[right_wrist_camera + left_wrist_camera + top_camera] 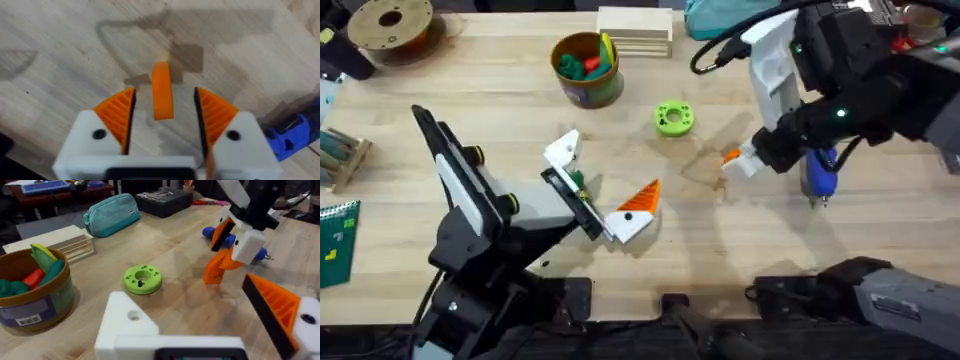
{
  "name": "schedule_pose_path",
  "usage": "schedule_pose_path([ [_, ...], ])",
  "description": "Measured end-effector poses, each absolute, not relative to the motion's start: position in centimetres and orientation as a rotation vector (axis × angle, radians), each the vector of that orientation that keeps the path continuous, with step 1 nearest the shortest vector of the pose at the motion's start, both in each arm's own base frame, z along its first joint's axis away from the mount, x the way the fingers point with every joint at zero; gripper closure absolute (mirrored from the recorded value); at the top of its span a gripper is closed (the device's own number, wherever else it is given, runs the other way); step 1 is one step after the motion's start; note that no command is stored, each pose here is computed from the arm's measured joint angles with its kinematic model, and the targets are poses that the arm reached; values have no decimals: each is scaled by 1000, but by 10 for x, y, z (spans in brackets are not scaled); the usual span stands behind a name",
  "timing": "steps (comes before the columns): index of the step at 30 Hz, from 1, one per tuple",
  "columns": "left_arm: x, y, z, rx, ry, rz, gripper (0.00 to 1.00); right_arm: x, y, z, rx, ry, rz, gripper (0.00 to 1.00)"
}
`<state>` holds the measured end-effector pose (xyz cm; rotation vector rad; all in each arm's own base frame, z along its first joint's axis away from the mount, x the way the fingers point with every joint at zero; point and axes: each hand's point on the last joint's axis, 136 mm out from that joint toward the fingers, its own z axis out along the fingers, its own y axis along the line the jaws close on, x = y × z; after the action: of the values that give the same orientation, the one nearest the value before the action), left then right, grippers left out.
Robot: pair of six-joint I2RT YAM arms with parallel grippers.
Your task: Pick up the gripper from the table and insert it into the empty holder that is missing its gripper. Then pick up a screw, insert it into the mounting hole, and use the screwdriver to tighten it. Finally, clean up the table by picking up the vegetable and placing it into the bucket.
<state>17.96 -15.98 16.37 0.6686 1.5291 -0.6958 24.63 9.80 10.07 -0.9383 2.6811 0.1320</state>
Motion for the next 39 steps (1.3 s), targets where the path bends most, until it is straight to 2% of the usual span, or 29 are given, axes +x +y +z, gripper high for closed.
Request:
schedule_pose_path([
  [5, 180, -160, 164, 669, 1529, -696, 14, 246, 97, 91, -966, 2716, 127, 419],
  [9, 180, -160, 164, 669, 1529, -696, 14, 247, 97, 89, -976, 2719, 121, 536],
  [11, 180, -160, 164, 669, 1529, -696, 14, 247, 97, 89, -979, 2718, 120, 626],
  [13, 180, -160, 164, 669, 1529, -696, 14, 247, 97, 89, -985, 2716, 119, 824],
  [15, 180, -160, 164, 669, 1529, -696, 14, 248, 97, 90, -982, 2710, 113, 974],
  [22, 180, -160, 164, 669, 1529, -696, 14, 246, 97, 108, -941, 2677, 117, 983],
  [27, 180, -160, 164, 669, 1529, -696, 14, 256, 117, 164, -804, 2459, 319, 983],
  [32, 180, -160, 164, 669, 1529, -696, 14, 293, 153, 216, -647, 2153, 676, 983],
  [34, 180, -160, 164, 669, 1529, -696, 14, 296, 168, 214, -606, 2126, 825, 983],
  [39, 180, -160, 164, 669, 1529, -696, 14, 285, 205, 181, -487, 2254, 1216, 984],
])
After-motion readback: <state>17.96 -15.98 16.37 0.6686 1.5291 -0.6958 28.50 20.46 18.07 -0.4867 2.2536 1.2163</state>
